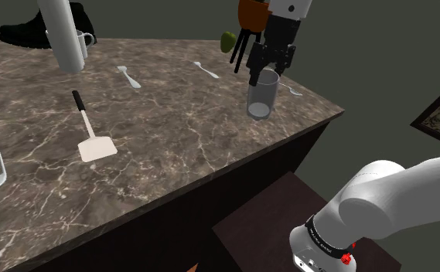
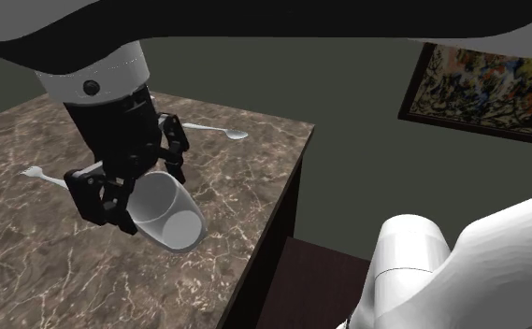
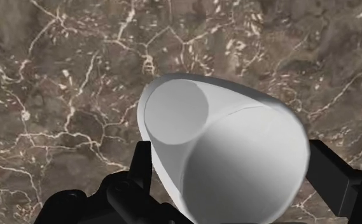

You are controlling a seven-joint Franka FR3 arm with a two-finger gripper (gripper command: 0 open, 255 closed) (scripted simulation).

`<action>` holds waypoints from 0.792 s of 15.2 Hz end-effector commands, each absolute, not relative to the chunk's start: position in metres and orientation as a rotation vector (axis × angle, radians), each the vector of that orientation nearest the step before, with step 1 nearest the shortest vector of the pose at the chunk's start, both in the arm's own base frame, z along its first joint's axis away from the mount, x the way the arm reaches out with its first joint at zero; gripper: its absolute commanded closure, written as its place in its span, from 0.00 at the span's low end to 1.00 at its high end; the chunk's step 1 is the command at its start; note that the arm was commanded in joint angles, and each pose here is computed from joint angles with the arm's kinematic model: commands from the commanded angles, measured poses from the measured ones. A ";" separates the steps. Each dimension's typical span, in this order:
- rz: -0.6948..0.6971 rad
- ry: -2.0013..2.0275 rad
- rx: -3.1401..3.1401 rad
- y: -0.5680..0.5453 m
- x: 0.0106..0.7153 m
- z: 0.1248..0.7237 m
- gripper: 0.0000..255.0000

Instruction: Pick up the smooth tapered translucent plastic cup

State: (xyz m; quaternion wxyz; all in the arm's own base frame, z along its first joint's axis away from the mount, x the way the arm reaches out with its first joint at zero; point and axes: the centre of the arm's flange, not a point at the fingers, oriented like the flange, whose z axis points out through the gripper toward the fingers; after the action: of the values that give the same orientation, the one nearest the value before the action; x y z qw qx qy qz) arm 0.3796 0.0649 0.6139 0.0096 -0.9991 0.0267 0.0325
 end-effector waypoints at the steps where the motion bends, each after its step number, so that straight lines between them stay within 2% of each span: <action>1: 0.113 0.081 -3.118 0.065 0.380 0.622 1.00; 12: 0.113 0.081 -3.118 0.065 0.380 0.680 1.00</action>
State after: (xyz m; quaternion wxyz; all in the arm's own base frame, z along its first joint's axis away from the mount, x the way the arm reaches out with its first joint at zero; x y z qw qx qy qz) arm 0.3805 0.0664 0.6737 0.0102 -0.9990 0.0260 0.0362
